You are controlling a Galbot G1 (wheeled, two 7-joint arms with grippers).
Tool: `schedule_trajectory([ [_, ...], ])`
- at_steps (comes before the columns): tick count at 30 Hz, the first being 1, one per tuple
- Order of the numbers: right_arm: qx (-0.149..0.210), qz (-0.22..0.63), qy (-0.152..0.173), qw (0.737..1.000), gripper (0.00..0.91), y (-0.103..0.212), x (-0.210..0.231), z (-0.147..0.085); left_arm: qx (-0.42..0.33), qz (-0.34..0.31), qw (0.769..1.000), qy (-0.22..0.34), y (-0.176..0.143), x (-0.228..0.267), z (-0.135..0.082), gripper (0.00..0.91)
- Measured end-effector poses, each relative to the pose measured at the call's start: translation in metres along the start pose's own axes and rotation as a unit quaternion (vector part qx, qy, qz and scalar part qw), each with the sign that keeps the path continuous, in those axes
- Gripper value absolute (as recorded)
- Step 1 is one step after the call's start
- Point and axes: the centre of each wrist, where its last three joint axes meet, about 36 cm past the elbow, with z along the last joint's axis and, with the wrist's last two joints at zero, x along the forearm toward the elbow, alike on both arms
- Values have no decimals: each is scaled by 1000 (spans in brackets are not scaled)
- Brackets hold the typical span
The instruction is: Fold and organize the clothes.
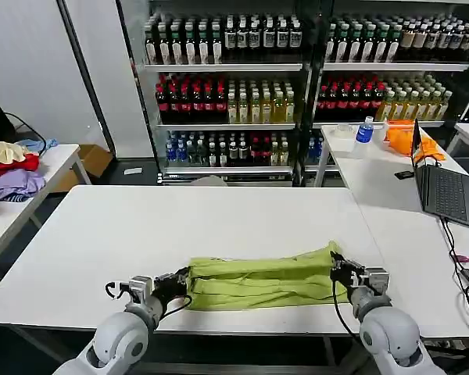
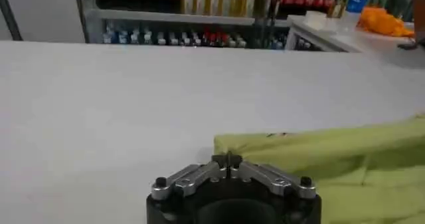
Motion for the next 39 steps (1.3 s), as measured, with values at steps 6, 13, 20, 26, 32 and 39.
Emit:
schedule_trajectory([
  [6, 7, 6, -6, 1000, 907, 3, 7, 7, -6, -3, 1000, -7, -1, 6, 5, 907],
  [13, 26, 22, -34, 999, 907, 1, 22, 8, -4, -12, 1000, -27, -3, 11, 2, 907],
  [20, 44, 35, -63, 996, 907, 3, 41, 11, 16, -30, 998, -55, -6, 18, -2, 907],
  [26, 53, 40, -72, 995, 907, 7, 51, 18, 46, -52, 995, -65, -9, 20, 3, 907],
  [32, 59, 40, -77, 995, 907, 12, 53, 22, 76, -63, 993, -62, -20, 17, 14, 907],
  [39, 64, 36, -75, 994, 907, 16, 56, 26, 116, -63, 989, -60, -34, 7, 19, 907],
])
